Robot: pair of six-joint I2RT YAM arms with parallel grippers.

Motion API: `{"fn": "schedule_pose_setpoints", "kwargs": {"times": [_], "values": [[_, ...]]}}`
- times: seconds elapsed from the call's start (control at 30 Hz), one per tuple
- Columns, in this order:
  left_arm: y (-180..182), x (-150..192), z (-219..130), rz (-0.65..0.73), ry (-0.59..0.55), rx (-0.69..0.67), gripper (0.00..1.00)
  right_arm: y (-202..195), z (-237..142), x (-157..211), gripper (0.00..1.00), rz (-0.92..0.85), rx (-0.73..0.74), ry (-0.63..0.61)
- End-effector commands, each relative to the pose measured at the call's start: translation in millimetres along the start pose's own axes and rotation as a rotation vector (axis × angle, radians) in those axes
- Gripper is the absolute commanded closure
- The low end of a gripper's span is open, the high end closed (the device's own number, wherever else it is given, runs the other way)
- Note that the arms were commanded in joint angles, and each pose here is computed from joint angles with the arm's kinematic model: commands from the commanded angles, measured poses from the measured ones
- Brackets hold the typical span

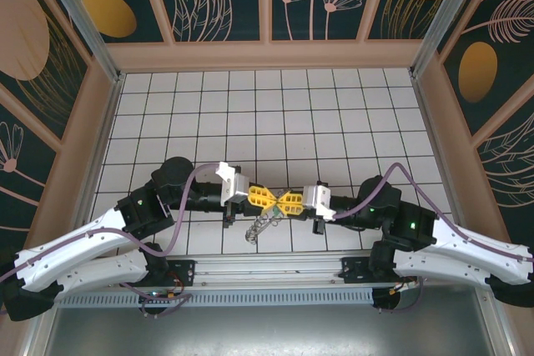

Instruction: Put the keys on the keyring

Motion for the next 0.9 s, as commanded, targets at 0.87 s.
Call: {"fn": "schedule_pose_setpoints", "kwargs": {"times": [0.87], "values": [[-21.7,-32.4,-3.6,0.031,-0.172,0.127,1.0,3.6,-2.9,4.2,1.0,-0.012,0.002,-0.027]]}}
Point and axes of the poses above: each hand's point on the last joint's axis, 136 mm out from that joint toward the fingers, its own z axis out along the fingers, its own y axis along the line the jaws close on, x = y × z, the point moved 1 cm from there along -z, back along the fingers, and after that the axes turned 2 degrees about -z, right-handed, at the moved point
